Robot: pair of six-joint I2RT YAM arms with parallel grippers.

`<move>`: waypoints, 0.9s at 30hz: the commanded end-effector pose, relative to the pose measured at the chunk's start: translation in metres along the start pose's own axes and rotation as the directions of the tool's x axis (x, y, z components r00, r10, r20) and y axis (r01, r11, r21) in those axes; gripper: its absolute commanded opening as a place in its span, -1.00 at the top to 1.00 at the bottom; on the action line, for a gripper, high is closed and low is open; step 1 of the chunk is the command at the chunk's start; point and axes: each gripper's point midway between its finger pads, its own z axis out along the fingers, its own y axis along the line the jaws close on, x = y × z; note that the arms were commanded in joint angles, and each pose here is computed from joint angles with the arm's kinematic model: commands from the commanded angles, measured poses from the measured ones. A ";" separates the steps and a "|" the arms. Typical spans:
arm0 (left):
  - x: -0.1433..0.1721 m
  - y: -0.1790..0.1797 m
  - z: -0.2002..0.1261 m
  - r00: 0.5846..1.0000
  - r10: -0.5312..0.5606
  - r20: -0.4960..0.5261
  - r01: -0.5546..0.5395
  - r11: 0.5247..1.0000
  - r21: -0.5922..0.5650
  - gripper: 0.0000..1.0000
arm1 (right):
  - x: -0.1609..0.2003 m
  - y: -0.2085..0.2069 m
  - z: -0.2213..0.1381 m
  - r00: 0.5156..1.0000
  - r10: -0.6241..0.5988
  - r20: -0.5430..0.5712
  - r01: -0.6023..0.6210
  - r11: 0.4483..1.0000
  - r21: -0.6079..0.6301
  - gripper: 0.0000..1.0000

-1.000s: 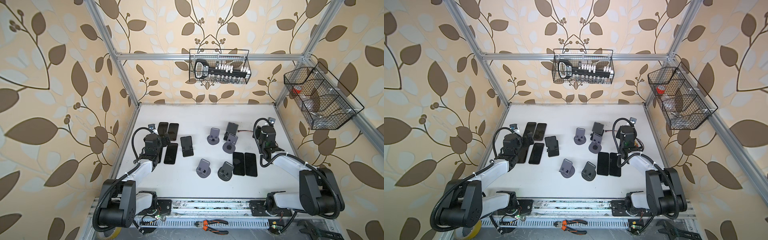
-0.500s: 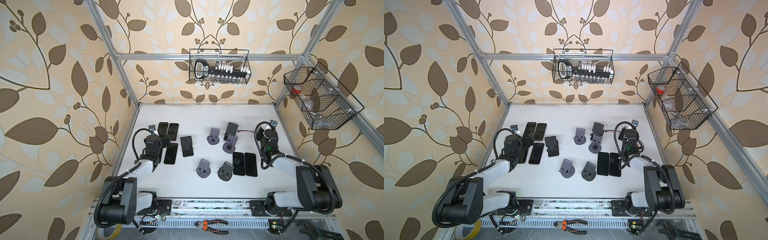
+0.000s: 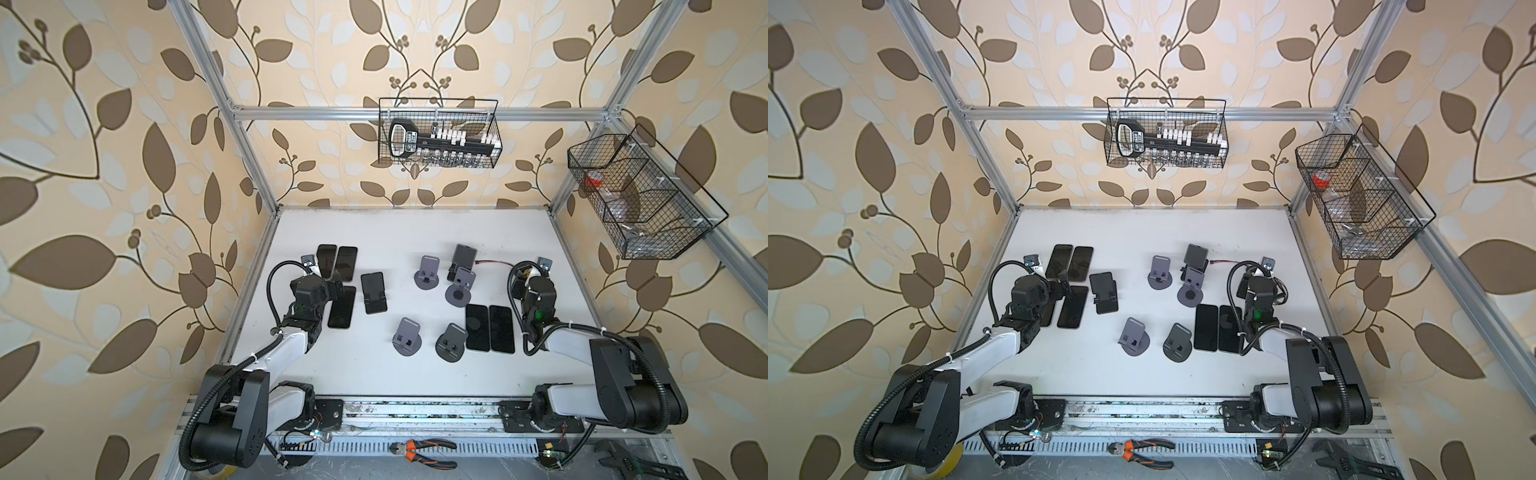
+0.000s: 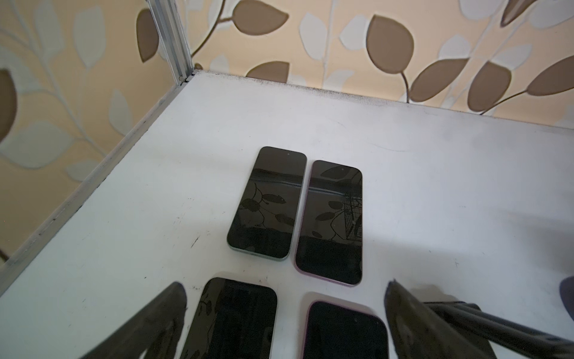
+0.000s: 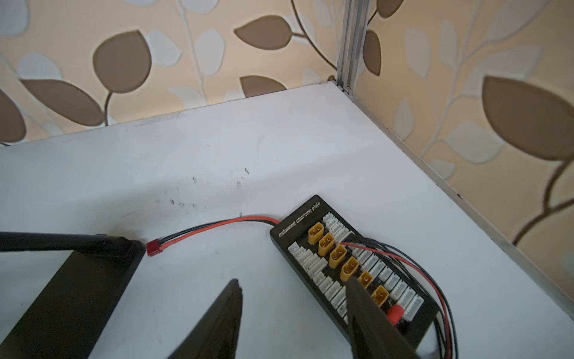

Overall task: Remove the phone from the phone stand
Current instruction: Reset both arms

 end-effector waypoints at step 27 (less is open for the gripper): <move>0.012 -0.009 0.017 0.988 0.154 -0.003 -0.154 0.985 -0.075 -0.98 | -0.017 0.029 -0.008 0.989 -0.076 0.126 0.098 0.979 -0.177 -0.23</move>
